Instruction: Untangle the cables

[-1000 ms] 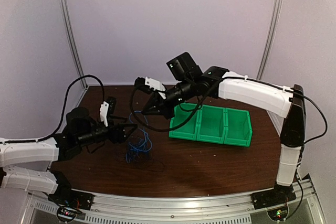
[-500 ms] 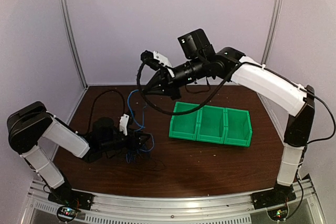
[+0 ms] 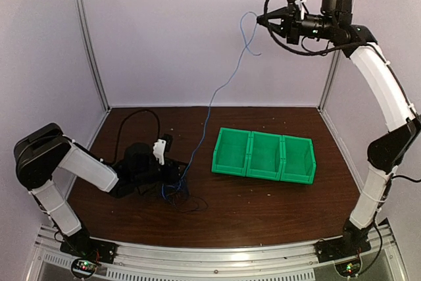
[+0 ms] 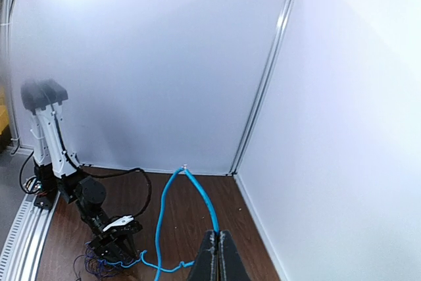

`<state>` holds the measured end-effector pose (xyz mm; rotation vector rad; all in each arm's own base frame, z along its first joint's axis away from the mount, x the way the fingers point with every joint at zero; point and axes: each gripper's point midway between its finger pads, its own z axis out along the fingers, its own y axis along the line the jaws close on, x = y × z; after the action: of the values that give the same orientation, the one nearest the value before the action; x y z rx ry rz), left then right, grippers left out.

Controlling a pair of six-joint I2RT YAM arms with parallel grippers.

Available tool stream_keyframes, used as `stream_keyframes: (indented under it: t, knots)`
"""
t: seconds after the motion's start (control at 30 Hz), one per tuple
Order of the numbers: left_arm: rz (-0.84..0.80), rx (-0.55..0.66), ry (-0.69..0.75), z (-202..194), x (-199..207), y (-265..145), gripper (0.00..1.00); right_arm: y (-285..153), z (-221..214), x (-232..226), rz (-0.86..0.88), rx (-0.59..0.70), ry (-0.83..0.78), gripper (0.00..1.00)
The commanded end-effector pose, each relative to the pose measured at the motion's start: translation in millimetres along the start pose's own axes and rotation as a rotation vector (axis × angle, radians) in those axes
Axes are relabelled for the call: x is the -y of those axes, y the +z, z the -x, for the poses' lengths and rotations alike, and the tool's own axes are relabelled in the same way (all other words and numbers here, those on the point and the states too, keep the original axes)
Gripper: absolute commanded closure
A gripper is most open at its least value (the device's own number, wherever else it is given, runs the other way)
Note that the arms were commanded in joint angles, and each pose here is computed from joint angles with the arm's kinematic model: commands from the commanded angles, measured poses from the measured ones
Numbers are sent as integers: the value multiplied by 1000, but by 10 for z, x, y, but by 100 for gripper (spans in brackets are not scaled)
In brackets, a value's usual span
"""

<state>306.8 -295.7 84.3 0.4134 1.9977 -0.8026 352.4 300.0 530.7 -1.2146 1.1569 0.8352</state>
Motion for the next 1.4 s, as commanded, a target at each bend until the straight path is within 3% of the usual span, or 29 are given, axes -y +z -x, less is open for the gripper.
stream_keyframes:
  t: [0.0, 0.23, 0.33, 0.63, 1.0, 1.37]
  knots:
    - [124, -101, 38, -219, -232, 81, 45, -628, 751, -34, -32, 138, -77, 100]
    - [231, -186, 32, -504, -478, 18, 45, -1371, 1047, 319, -211, 177, -96, 100]
    - [216, -179, 20, -535, -470, -21, 45, -1412, 953, 391, -230, 170, -64, 100]
    - [20, -68, 73, 52, 42, -50, 38, -1397, 297, 499, -317, 40, -9, 100]
    - [-18, 67, 109, 838, 365, -317, 26, -1097, -622, 400, -303, -66, 150, 100]
    - [24, 128, 105, 1097, 372, -490, 26, -1141, -757, 387, -348, -108, 150, 100]
